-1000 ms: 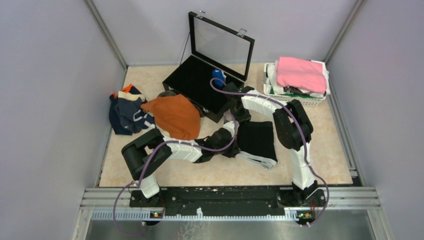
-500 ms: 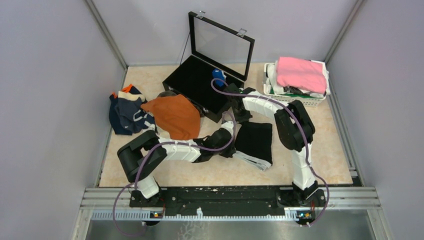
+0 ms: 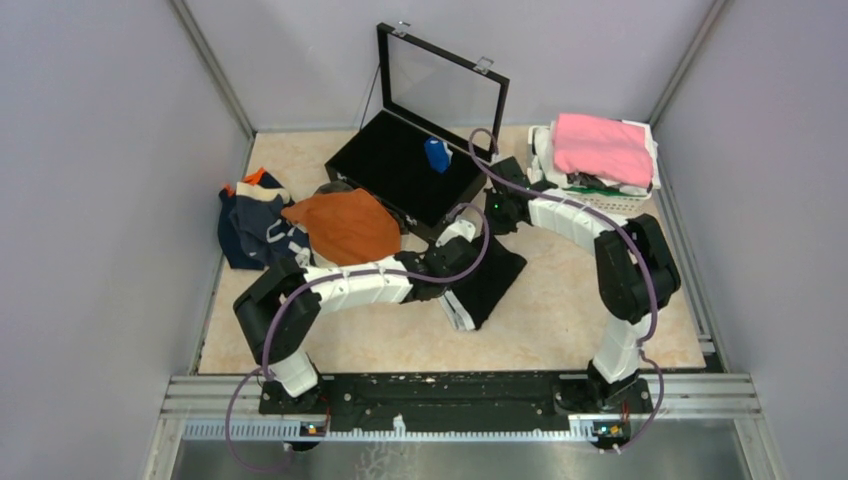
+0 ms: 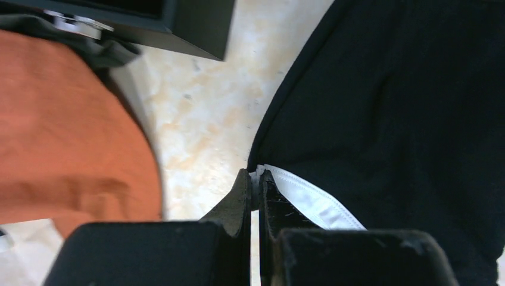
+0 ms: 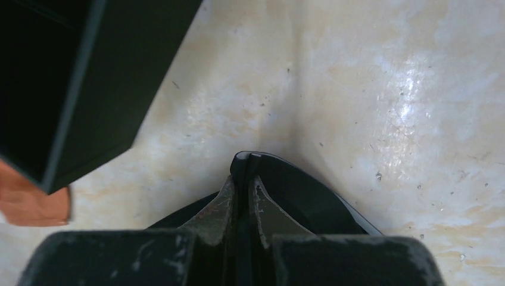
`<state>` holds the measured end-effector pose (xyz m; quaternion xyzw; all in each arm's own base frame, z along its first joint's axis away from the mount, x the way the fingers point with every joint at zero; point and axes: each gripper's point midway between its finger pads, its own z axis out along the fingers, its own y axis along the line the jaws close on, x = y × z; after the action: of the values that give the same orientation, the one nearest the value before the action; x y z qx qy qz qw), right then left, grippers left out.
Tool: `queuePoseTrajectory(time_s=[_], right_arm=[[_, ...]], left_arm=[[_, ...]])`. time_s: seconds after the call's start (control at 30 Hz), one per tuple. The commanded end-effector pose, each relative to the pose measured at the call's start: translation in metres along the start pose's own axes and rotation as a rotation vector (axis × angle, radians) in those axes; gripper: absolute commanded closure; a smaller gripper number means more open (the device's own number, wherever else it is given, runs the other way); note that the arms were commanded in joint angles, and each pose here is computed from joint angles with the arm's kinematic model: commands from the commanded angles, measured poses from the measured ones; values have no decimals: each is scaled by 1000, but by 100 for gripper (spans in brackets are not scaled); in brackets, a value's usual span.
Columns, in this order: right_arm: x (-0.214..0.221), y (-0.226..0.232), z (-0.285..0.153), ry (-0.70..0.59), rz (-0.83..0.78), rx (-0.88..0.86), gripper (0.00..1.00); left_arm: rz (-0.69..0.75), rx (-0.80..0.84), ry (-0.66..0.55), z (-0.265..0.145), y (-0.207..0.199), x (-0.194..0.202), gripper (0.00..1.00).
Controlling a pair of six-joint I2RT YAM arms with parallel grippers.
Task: Roll the underwear
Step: Fold the underwear at the center of the board.
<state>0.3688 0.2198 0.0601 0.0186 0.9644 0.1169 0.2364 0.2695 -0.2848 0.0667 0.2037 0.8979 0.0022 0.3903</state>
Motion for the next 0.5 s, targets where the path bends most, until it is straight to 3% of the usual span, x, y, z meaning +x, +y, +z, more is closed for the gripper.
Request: queuePoseTrajectory(time_s=[0.0,0.47], right_arm=[[-40,21,-28,-155,115,-157,100],[-20,-28,-37,-176,222,-173,100]], left_arm=[[150,-143,-17,-8,28,-14,100],[262,61,-125,-49,-25,-26,100]])
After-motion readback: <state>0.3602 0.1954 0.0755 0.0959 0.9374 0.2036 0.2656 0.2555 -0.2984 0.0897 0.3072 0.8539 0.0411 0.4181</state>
